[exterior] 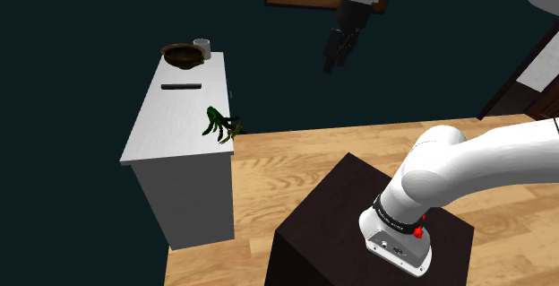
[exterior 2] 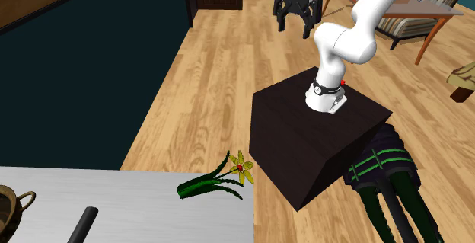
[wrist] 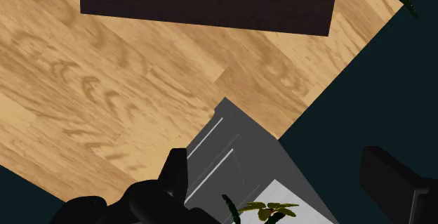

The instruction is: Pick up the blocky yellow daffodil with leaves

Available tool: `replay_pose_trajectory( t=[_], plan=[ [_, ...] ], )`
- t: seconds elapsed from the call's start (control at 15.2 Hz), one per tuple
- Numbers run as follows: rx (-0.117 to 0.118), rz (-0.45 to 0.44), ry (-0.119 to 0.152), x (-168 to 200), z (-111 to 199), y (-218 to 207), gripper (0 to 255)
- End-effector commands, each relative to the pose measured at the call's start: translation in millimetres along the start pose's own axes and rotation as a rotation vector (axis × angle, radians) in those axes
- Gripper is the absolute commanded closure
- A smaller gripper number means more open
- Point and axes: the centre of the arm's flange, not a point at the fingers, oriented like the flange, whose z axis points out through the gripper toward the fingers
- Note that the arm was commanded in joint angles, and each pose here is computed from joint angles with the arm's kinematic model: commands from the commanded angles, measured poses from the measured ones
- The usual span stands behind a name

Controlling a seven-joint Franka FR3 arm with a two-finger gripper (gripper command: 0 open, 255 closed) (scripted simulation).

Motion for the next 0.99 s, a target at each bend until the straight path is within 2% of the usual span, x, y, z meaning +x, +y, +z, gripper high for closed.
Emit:
replay_pose_trajectory(
  t=[0.0, 0.92],
  plan=[
    [0.000, 0.000, 0.000, 0.0, 0.0, 0.0, 0],
    [0.024, -0.034, -0.005, 143.7, 116.8, -6.6, 0]
  ],
)
